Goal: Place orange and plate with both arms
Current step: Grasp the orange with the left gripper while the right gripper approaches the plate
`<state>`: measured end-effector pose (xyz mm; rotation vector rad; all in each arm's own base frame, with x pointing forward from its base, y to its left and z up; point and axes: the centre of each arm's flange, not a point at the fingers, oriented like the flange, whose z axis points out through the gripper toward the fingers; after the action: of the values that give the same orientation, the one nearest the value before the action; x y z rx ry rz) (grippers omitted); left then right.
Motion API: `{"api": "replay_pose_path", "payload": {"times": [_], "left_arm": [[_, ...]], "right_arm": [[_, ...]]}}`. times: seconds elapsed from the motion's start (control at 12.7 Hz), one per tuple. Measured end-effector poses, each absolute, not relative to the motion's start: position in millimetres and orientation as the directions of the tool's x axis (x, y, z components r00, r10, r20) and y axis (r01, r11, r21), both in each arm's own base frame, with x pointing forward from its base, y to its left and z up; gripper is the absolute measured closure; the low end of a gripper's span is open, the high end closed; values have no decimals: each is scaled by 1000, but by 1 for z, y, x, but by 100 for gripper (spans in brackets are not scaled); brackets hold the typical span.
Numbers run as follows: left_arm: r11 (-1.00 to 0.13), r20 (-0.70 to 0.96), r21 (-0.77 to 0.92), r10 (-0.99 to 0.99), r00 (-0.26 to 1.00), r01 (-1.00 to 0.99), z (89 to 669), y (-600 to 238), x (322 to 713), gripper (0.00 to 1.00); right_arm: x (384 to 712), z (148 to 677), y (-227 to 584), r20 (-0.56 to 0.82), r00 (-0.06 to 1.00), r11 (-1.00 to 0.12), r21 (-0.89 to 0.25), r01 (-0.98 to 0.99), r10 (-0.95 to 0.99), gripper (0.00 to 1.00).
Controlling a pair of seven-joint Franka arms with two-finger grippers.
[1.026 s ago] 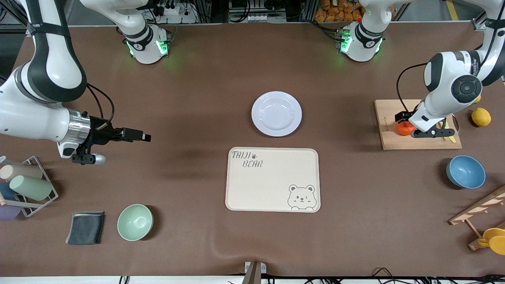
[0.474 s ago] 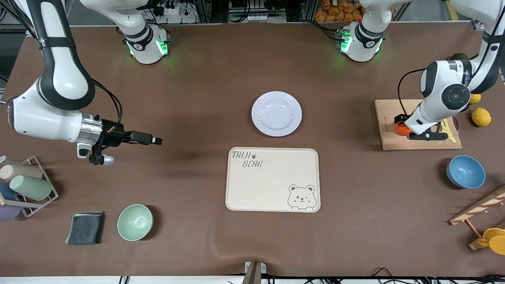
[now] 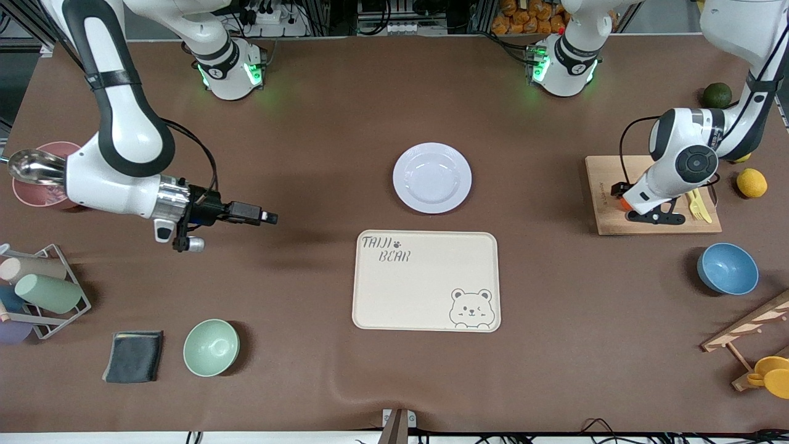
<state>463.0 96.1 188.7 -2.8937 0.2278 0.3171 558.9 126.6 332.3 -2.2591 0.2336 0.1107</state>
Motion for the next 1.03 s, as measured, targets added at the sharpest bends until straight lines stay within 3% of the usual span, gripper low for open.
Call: {"api": "replay_pose_path", "payload": {"times": [0.08, 0.24, 0.32, 0.63, 1.03], "left_arm": [[-964, -227, -198, -130, 965, -177, 186, 98, 463, 0], [-963, -223, -197, -139, 965, -184, 187, 95, 464, 21], [-961, -216, -198, -149, 965, -193, 190, 93, 467, 26], [-942, -169, -226, -213, 962, -248, 236, 73, 486, 27], [-960, -235, -149, -197, 952, -236, 330, -35, 500, 27]], "right_arm": [[554, 325, 129, -150, 981, -611, -767, -196, -125, 0], [546, 314, 129, -146, 982, -592, -784, -187, -117, 0], [544, 311, 129, -143, 983, -590, -786, -182, -112, 0], [539, 303, 130, -116, 988, -562, -813, -155, -104, 0], [513, 271, 145, -120, 987, -492, -856, -156, -104, 0]]}}
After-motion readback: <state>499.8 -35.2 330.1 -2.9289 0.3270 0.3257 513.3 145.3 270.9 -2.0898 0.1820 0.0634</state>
